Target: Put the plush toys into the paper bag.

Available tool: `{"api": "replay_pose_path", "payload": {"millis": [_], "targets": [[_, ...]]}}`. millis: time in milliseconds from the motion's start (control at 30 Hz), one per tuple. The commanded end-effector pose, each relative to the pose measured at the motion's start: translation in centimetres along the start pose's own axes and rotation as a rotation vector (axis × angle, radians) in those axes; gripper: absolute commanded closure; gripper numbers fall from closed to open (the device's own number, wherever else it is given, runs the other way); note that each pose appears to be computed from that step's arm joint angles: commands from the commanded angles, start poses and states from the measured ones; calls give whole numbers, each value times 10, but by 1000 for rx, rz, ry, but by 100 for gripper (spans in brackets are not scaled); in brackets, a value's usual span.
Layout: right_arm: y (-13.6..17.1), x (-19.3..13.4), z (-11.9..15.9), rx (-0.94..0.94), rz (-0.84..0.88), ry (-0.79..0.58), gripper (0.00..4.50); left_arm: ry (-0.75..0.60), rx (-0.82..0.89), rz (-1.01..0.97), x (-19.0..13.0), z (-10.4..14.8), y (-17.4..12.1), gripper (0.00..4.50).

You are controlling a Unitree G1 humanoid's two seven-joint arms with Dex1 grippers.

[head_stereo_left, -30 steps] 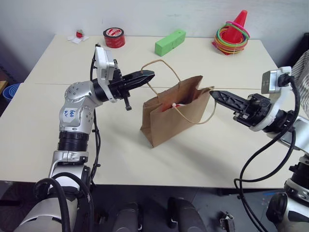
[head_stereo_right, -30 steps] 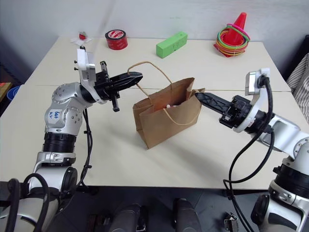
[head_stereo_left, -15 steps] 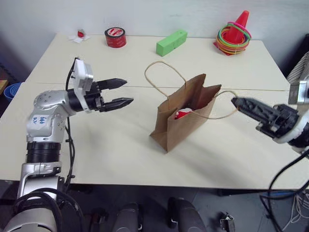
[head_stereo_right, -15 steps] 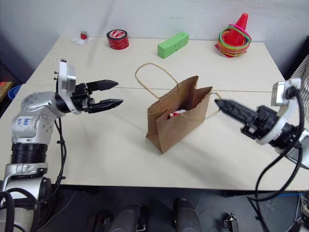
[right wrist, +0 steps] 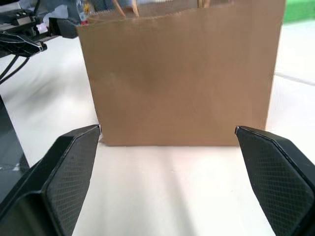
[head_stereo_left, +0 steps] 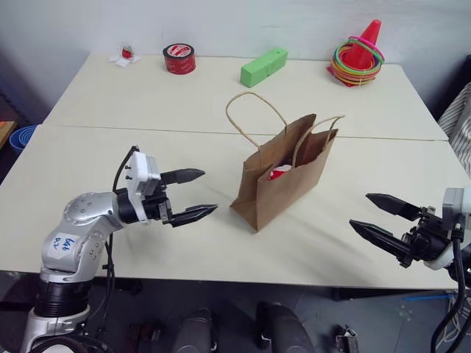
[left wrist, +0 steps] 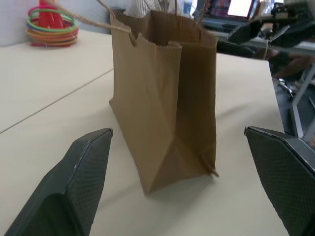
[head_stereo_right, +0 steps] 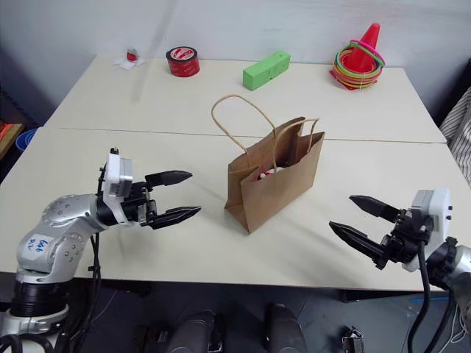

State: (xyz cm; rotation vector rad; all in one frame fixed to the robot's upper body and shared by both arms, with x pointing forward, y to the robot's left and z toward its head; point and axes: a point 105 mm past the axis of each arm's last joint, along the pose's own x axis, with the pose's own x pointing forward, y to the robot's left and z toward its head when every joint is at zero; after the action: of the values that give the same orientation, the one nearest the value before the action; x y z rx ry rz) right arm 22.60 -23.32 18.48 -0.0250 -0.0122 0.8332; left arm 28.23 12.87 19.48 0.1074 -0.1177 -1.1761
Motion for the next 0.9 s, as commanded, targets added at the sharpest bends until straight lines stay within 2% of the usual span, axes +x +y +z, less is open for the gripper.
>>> {"api": "replay_pose_path", "payload": {"millis": [33,100,167,267,300,533,600,700,800,900], "targets": [[-1,2,1,-169,33,10,5,-64,45,28,21,8,-10,0],[0,3,-2,-267,66,24,5,-91,33,46,29,8,-12,0],[7,4,-6,-352,137,30,63,-112,6,64,42,5,-17,0],[13,10,-3,-386,158,-28,163,-136,-17,87,59,0,-23,0],[15,11,-3,-379,162,-33,189,-136,-15,88,62,-1,-24,0],[22,7,-8,-369,162,-35,442,-140,-4,105,88,-6,-26,0],[21,6,-10,-396,138,-11,447,-127,8,122,93,-9,-22,0],[25,5,-5,-267,96,-28,450,-119,39,114,97,-12,-19,59],[35,3,-4,-260,113,-1,391,-96,80,18,95,-15,-17,154],[38,0,-2,-311,100,1,290,-67,87,-74,88,-19,-12,248]]}}
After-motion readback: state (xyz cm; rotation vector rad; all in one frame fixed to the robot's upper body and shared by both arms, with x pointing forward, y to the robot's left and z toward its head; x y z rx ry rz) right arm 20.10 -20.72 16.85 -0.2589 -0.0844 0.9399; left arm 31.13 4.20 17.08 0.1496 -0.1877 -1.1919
